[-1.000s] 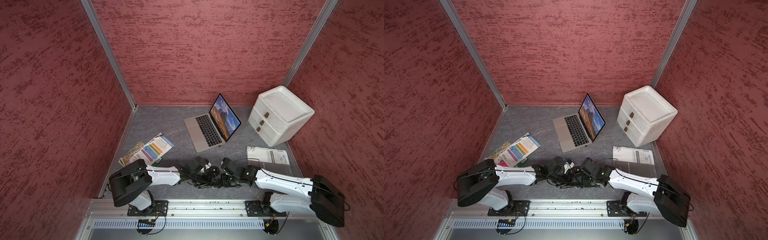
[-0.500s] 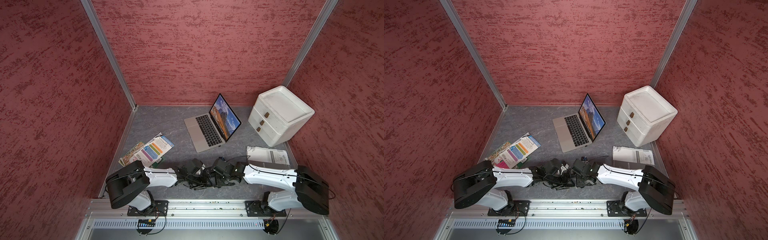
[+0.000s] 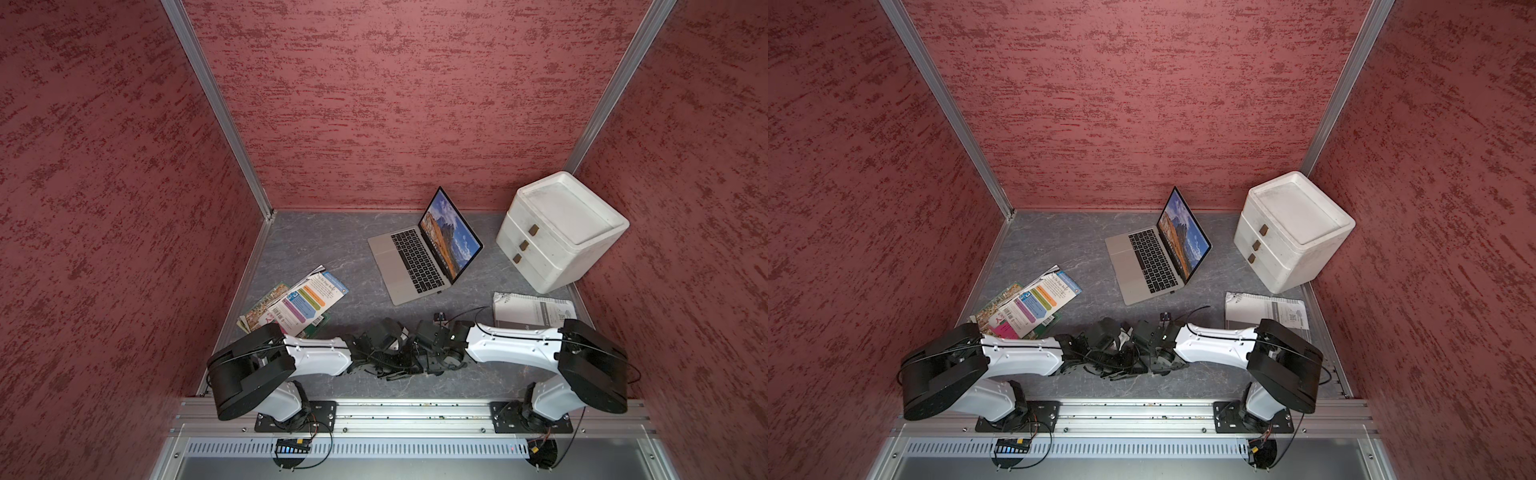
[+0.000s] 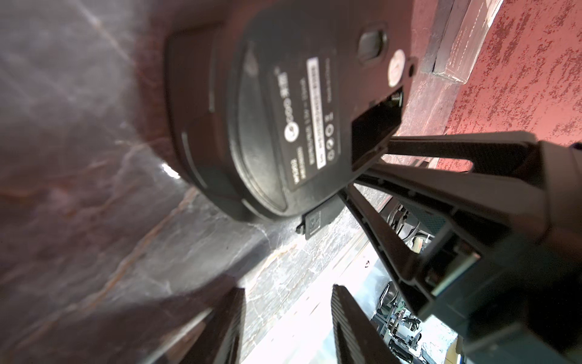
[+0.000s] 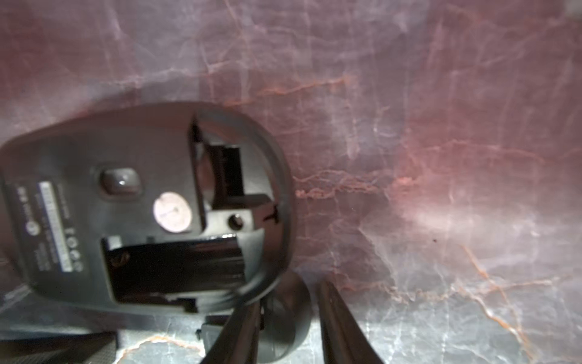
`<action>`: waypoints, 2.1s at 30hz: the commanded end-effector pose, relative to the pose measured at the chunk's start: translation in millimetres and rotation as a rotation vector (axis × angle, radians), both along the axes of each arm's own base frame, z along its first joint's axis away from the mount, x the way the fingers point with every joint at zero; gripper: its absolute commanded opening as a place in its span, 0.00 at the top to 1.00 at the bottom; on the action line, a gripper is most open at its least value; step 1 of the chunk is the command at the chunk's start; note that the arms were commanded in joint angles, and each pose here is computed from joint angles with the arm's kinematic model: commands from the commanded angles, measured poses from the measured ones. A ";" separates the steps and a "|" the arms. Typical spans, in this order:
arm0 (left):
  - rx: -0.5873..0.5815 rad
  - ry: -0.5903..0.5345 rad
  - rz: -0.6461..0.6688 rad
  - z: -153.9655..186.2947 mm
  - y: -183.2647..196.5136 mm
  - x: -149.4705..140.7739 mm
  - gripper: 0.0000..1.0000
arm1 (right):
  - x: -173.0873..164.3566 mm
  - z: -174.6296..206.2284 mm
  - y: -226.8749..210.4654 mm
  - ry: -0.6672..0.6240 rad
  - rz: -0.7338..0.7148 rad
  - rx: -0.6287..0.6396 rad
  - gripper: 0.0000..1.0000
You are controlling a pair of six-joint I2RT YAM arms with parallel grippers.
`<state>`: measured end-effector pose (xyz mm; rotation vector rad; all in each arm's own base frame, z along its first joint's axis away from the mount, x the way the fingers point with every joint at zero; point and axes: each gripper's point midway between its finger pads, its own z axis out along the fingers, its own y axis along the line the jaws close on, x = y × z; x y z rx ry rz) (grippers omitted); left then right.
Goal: Insert the wireless mouse receiver into the laptop
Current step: Pick up the lid from the center of the board.
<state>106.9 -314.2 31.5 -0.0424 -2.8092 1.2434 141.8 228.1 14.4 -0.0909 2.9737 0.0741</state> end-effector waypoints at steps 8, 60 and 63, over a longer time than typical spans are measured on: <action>-0.012 0.020 -0.031 -5.7 -9.7 -1.0 0.50 | -12.6 -11.7 -6.2 0.045 -0.015 0.056 0.81; -0.660 -0.309 -0.049 167.1 -0.6 53.9 1.00 | 16.4 199.3 11.0 -0.182 0.189 1.098 0.26; -0.716 -0.360 -0.081 187.5 3.3 51.7 1.00 | 13.4 227.1 19.7 -0.155 0.235 1.269 0.26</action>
